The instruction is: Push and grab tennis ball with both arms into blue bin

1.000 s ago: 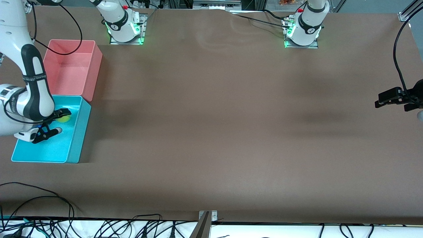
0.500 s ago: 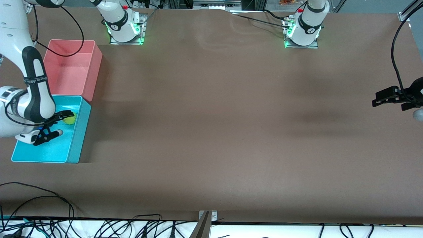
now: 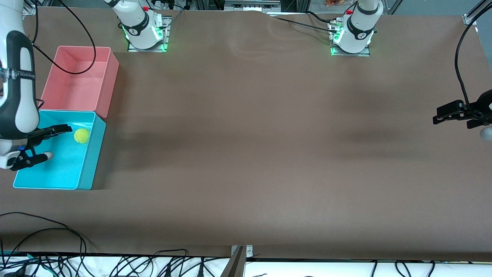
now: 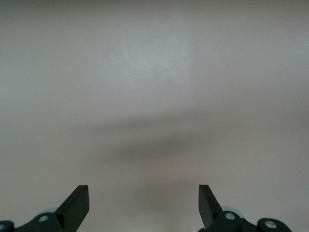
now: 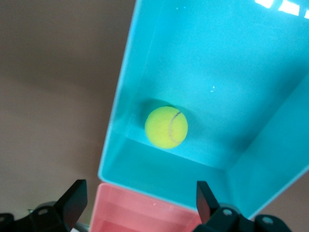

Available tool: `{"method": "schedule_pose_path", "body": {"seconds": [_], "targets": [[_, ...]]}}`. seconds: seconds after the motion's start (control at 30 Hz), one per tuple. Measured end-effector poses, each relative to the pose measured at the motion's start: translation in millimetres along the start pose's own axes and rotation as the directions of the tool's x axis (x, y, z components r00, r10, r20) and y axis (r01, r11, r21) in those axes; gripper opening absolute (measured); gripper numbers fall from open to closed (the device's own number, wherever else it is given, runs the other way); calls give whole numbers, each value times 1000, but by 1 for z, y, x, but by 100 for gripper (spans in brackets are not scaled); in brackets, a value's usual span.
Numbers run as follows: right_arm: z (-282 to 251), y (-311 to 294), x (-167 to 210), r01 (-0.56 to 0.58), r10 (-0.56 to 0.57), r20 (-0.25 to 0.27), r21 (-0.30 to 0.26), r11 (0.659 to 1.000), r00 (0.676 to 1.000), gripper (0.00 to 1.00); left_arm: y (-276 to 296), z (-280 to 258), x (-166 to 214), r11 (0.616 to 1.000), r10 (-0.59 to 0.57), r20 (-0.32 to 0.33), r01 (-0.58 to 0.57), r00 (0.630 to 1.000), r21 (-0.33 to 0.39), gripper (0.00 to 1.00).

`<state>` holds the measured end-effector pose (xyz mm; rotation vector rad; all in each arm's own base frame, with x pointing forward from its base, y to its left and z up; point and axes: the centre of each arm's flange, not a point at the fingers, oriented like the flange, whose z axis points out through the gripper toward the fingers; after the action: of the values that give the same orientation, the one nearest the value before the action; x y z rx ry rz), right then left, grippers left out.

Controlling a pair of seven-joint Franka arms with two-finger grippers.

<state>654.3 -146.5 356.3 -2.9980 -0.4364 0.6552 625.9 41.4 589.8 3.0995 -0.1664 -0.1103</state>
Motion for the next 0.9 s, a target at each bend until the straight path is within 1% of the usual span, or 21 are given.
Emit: {"method": "schedule_pose_path", "body": {"seconds": [0.1, 0.2, 0.33, 0.5, 0.6, 0.77, 0.9], "targets": [[-24, -21, 2, -34, 34, 4, -12, 999, 999, 100, 8, -4, -1, 1000, 7, -6, -7, 1000, 14, 100], [-51, -46, 4, -69, 69, -7, -38, 997, 998, 100, 19, -13, -6, 999, 15, -15, -14, 1000, 32, 100], [-84, -75, 0, -104, 101, -48, -69, 992, 994, 100, 32, -22, -18, 999, 24, -25, -23, 999, 45, 100], [-118, -96, -14, -136, 127, -106, -85, 987, 986, 100, 33, -23, -37, 1000, 4, -50, -4, 999, 1, 100], [-136, -101, -26, -170, 156, -143, -84, 982, 977, 100, 24, -22, -47, 1000, -18, -61, 17, 998, -20, 100], [-166, -120, -47, -275, 259, -205, -56, 960, 944, 100, 24, -18, -52, 1000, -20, -68, 19, 997, -21, 100], [-178, -138, -55, -303, 285, -237, -42, 952, 929, 100, 35, -14, -50, 1000, -2, -65, 1, 998, -20, 100]]}}
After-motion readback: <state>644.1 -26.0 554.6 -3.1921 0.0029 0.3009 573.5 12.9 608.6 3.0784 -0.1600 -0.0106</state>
